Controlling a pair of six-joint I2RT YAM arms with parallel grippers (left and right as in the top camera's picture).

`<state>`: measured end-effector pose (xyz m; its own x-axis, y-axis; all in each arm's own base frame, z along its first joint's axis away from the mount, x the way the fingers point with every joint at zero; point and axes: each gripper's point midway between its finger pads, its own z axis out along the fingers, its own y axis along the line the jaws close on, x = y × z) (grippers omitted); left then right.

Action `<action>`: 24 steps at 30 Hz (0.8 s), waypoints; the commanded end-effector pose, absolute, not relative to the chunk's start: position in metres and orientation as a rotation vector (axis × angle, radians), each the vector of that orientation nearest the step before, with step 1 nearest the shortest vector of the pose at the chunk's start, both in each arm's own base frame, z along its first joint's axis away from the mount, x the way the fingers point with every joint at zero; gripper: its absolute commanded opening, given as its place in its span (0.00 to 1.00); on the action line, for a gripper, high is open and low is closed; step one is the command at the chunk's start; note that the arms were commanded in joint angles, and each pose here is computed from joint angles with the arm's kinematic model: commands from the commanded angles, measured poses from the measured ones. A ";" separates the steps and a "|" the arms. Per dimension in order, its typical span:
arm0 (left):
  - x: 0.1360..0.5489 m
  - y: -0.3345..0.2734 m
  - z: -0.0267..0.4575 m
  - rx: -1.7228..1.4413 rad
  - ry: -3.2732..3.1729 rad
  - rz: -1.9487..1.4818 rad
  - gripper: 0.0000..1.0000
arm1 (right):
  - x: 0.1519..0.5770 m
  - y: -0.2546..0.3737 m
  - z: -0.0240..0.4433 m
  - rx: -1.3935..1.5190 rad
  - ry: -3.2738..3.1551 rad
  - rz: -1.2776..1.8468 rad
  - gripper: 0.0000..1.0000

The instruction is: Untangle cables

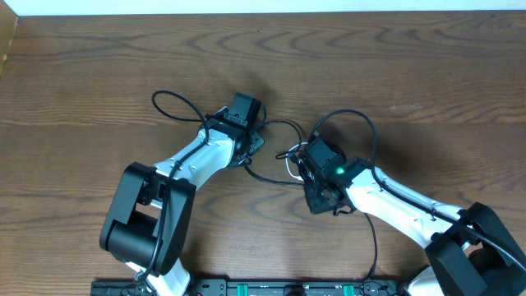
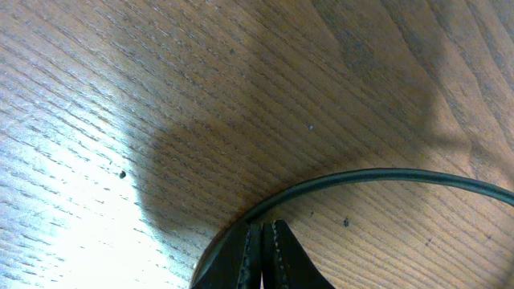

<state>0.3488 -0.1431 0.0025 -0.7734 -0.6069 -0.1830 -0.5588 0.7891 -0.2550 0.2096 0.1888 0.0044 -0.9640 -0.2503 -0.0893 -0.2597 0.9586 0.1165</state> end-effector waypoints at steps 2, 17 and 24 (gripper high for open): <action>0.347 -0.140 0.005 -0.931 2.723 -0.262 0.09 | 0.185 0.203 0.002 -0.598 3.080 0.384 0.01; 0.345 -0.138 0.004 -0.934 2.727 -0.244 0.09 | 0.205 0.223 0.008 -0.477 3.003 0.486 0.24; 0.345 -0.138 0.004 -0.933 2.728 -0.243 0.09 | 0.212 0.228 0.010 -0.323 3.001 0.519 0.02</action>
